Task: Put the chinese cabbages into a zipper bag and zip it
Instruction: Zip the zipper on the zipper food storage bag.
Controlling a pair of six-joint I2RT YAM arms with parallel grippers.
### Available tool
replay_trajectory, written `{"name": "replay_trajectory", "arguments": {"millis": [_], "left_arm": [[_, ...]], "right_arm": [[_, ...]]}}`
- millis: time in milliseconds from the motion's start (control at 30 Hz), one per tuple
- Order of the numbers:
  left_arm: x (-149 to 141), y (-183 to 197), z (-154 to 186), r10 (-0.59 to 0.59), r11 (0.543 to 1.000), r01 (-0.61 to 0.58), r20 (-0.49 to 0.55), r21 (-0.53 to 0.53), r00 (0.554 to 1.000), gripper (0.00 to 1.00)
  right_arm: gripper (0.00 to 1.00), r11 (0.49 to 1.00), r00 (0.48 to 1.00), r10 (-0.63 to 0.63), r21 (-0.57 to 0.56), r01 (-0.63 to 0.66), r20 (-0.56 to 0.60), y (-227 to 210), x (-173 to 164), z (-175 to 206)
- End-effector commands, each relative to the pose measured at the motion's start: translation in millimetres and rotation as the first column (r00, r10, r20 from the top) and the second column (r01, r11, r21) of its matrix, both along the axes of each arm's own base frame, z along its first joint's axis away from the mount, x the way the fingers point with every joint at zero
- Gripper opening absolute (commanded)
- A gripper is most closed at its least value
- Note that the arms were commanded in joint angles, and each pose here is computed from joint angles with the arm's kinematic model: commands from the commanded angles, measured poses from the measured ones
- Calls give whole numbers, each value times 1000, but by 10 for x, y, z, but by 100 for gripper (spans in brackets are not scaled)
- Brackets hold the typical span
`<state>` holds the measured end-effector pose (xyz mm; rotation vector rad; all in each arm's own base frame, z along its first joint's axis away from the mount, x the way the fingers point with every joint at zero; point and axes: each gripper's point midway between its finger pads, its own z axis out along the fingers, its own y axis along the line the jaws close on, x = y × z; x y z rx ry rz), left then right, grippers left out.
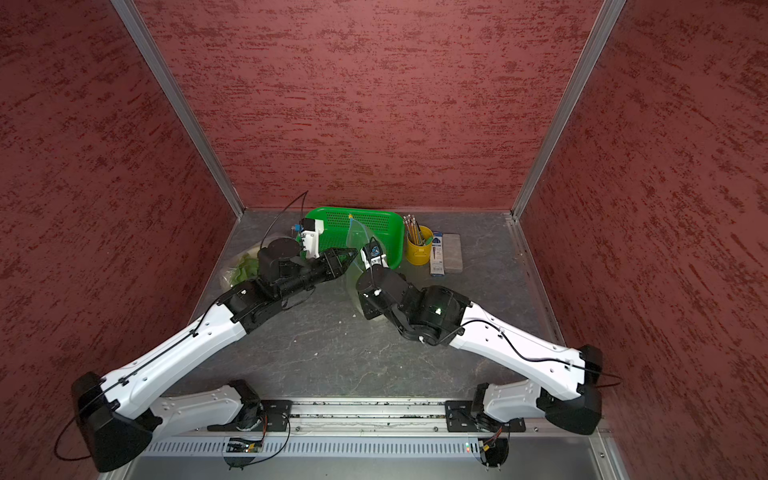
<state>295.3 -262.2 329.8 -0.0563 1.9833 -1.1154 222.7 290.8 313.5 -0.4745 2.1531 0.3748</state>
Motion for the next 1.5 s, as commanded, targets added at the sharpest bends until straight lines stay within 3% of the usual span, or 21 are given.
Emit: {"name": "replay_trajectory", "arguments": {"millis": [0,33,200,467,700,1067,1300,1467], "left_arm": [[-13,214,404,10,1000,-9,148,-2,989,47],[8,301,452,10,1000,-10,177,2,984,51],[171,859,468,62,993,-86,283,76,957,52],[102,1216,218,-49,986,-25,431,164,901,54],[-110,1104,-54,-209,971,117,494,210,844,54],[-142,964,-563,-314,945,213,513,247,799,52],[-259,629,-640,-432,900,305,548,310,717,50],[-137,581,-736,-427,901,297,531,316,732,46]], "right_arm": [[6,999,992,-38,4,38,120,-63,126,293],[4,999,988,-42,-5,43,147,-94,157,338],[0,1000,958,14,-27,-7,286,-176,240,533],[1,995,893,94,-65,-72,439,-397,324,730],[0,992,893,98,-110,-54,438,-559,370,471],[0,996,904,62,-78,-33,423,-727,347,302],[0,999,920,37,-46,-21,390,-793,370,136],[0,1000,918,30,-13,-26,396,-836,333,135]]}}
